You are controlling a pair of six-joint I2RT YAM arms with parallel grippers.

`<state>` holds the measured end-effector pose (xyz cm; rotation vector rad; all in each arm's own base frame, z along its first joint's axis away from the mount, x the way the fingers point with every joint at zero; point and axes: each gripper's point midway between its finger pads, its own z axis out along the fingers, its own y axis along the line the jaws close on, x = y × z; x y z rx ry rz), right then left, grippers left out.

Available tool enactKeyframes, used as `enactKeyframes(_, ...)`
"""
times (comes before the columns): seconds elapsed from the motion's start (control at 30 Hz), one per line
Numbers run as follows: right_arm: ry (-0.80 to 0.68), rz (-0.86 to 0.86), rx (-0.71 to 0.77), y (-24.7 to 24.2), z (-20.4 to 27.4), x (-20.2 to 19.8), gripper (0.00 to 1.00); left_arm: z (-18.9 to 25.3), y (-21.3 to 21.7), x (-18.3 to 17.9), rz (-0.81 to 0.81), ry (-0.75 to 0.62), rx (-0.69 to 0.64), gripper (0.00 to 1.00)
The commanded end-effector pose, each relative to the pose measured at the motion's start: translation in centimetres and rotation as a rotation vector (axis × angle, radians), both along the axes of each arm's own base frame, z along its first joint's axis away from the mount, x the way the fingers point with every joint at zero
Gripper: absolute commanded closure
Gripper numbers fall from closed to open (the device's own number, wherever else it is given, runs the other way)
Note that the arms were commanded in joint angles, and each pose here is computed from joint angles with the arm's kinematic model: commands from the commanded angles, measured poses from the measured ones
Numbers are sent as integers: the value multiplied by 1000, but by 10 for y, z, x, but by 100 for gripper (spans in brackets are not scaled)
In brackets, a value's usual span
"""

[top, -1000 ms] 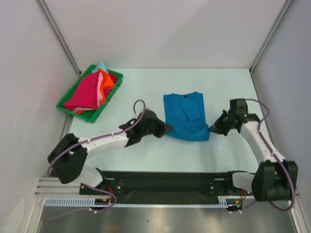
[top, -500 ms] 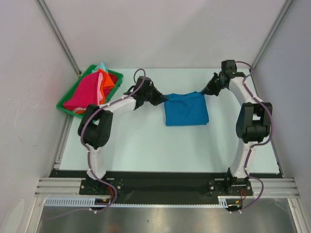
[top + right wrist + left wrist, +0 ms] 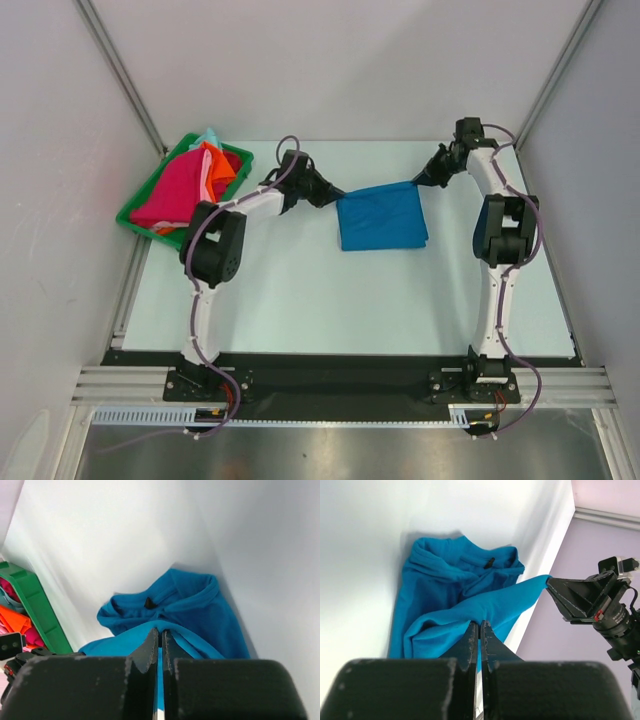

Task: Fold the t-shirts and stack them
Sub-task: Fold the tshirt

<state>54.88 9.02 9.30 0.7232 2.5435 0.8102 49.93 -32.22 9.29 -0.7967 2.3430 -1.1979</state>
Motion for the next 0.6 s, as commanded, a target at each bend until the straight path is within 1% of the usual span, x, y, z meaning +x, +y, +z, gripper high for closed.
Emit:
enactKeyframes(0.0, -48, 5, 47, 0, 16, 15, 100, 20, 5, 21, 7, -54, -33, 100)
enactKeyframes(0.17, -25, 6, 77, 4, 1, 18, 100, 9, 11, 28, 23, -33, -23, 100)
enactKeyframes(0.23, -34, 4, 91, 6, 0, 21, 98, 9, 12, 31, 24, -39, -19, 97)
enactKeyframes(0.27, -27, 0, 94, 5, -5, 23, 97, 1, 13, 31, 22, -21, -9, 93)
enactKeyframes(0.3, -49, 1, 100, 5, -4, 29, 95, 7, 13, 37, 16, -44, 0, 91)
enactKeyframes(0.33, -64, 5, 102, 4, -2, 34, 94, 6, 16, 42, 15, -50, 18, 86)
enactKeyframes(0.37, -69, -2, 106, -3, -4, 39, 91, 4, 18, 46, 12, -57, 41, 81)
enactKeyframes(0.4, -47, -8, 107, -9, -16, 41, 81, 7, 19, 55, 1, -63, 71, 70)
enactKeyframes(0.43, -57, -13, 99, -17, -15, 46, 77, 5, 24, 63, -44, -106, 132, 67)
enactKeyframes(0.47, -106, -28, 86, -36, 0, 56, 70, -5, 31, 55, -79, -43, 207, 60)
enactKeyframes(0.5, -103, -28, 99, -42, 2, 55, 68, 18, 31, 76, -85, -120, 248, 56)
enactKeyframes(0.53, -122, -29, 102, -48, 12, 56, 65, 24, 35, 77, -135, -166, 303, 54)
enactKeyframes(0.57, -132, -22, 82, -57, 14, 52, 61, 29, 39, 73, -150, -163, 337, 52)
